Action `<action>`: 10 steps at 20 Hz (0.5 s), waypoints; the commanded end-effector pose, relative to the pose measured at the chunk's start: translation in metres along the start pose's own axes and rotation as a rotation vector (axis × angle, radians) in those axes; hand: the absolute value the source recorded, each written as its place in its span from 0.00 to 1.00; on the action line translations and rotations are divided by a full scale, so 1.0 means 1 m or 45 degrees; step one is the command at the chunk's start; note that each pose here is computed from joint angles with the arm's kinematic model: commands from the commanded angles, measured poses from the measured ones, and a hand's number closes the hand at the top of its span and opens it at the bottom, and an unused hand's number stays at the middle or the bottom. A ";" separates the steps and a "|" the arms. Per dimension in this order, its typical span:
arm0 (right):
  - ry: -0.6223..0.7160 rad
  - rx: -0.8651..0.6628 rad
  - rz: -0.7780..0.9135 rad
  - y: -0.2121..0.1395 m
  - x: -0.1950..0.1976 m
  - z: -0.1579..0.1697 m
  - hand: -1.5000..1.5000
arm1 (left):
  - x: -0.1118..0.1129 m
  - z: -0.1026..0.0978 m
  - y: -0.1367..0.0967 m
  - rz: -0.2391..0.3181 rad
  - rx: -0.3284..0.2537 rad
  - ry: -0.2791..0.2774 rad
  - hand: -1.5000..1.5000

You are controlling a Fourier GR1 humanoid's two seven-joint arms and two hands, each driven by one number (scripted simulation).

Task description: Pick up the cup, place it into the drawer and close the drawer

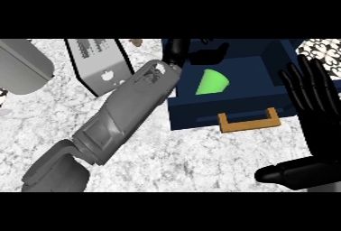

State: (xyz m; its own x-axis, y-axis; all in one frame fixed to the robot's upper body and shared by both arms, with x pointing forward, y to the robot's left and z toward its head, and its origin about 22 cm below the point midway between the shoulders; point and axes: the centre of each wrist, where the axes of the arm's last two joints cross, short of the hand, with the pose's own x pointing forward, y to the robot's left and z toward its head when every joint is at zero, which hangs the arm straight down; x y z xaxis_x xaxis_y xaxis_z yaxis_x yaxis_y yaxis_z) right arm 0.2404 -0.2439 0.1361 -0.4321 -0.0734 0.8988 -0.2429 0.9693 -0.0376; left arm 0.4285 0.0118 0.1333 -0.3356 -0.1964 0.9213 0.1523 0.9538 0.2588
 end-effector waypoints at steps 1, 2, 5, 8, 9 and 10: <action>-0.032 0.030 -0.032 0.010 0.002 -0.009 0.00 | -0.005 0.005 -0.004 -0.021 0.012 0.017 0.00; -0.020 0.005 -0.039 0.005 0.008 -0.009 0.00 | -0.010 0.011 -0.006 0.012 0.018 -0.004 0.00; -0.037 0.013 -0.045 0.005 0.001 -0.001 0.00 | 0.006 0.002 -0.006 0.083 0.006 -0.055 0.00; -0.021 0.005 -0.104 0.009 0.001 -0.010 0.00 | 0.015 0.002 -0.010 0.222 -0.006 -0.088 0.00; -0.019 0.029 -0.122 0.009 -0.003 0.001 0.00 | 0.022 0.002 -0.014 0.235 0.013 -0.096 0.00; 0.009 -0.015 -0.126 -0.008 0.004 0.011 0.00 | 0.022 -0.002 -0.009 0.288 0.007 -0.113 0.00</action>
State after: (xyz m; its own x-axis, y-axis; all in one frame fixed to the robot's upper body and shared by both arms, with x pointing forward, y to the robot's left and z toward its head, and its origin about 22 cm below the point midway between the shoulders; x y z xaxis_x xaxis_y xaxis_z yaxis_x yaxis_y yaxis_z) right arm 0.2407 -0.2415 0.1379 -0.4249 -0.1415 0.8941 -0.2786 0.9602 0.0196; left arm 0.4209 0.0021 0.1399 -0.3604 -0.0551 0.9312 0.1938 0.9720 0.1325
